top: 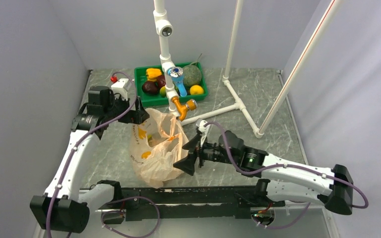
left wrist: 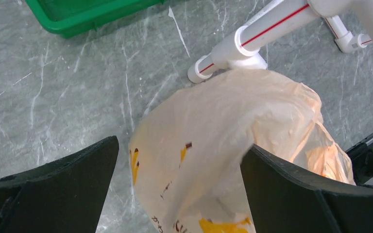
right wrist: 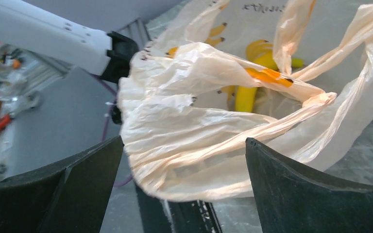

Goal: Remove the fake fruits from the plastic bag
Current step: Adjust the plastic bag at the center of the board.

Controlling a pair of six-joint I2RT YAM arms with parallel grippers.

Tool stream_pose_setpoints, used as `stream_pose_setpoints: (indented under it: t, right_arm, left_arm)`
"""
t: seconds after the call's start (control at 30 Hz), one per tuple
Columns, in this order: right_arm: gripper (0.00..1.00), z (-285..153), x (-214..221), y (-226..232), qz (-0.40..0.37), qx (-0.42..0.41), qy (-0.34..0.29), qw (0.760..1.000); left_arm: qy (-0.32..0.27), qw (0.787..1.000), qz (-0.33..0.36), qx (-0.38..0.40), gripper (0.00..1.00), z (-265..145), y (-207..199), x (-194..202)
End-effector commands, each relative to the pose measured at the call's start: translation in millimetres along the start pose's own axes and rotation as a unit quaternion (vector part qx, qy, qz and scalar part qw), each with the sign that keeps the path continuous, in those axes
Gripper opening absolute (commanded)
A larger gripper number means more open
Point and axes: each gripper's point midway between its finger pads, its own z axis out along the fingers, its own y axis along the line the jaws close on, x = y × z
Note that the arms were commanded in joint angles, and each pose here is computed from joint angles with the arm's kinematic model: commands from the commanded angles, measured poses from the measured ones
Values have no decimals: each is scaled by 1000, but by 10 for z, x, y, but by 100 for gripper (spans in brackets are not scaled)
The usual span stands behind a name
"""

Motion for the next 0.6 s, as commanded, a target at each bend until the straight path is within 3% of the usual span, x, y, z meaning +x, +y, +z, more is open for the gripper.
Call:
stream_pose_setpoints:
  t: [0.0, 0.07, 0.1, 0.23, 0.3, 0.33, 0.47, 0.57]
  right_arm:
    - [99, 227, -128, -238, -48, 80, -18, 996]
    - [95, 376, -4, -219, -71, 78, 9, 994]
    - [94, 445, 46, -204, -82, 80, 20, 993]
    - [81, 679, 139, -75, -107, 55, 39, 992]
    - [74, 783, 114, -12, -119, 34, 35, 992]
    - [70, 846, 103, -13, -128, 31, 33, 991]
    - [34, 1188, 82, -242, -177, 74, 43, 980]
    - [30, 1407, 56, -332, -223, 84, 55, 970]
  left_arm:
    - [-20, 999, 29, 23, 97, 103, -81, -216]
    - [-31, 999, 26, 28, 88, 141, -107, -249]
    - [-35, 999, 24, 27, 78, 151, -107, -274]
    - [-47, 998, 12, -35, 23, 71, 51, -430]
    - [-74, 994, 5, -82, 4, -61, 160, -553]
    - [-93, 990, 6, -102, 0, -134, 201, -635]
    - [-170, 978, 11, -121, 0, -393, 164, -1041]
    - [-206, 975, 18, -85, 0, -492, -34, -1385]
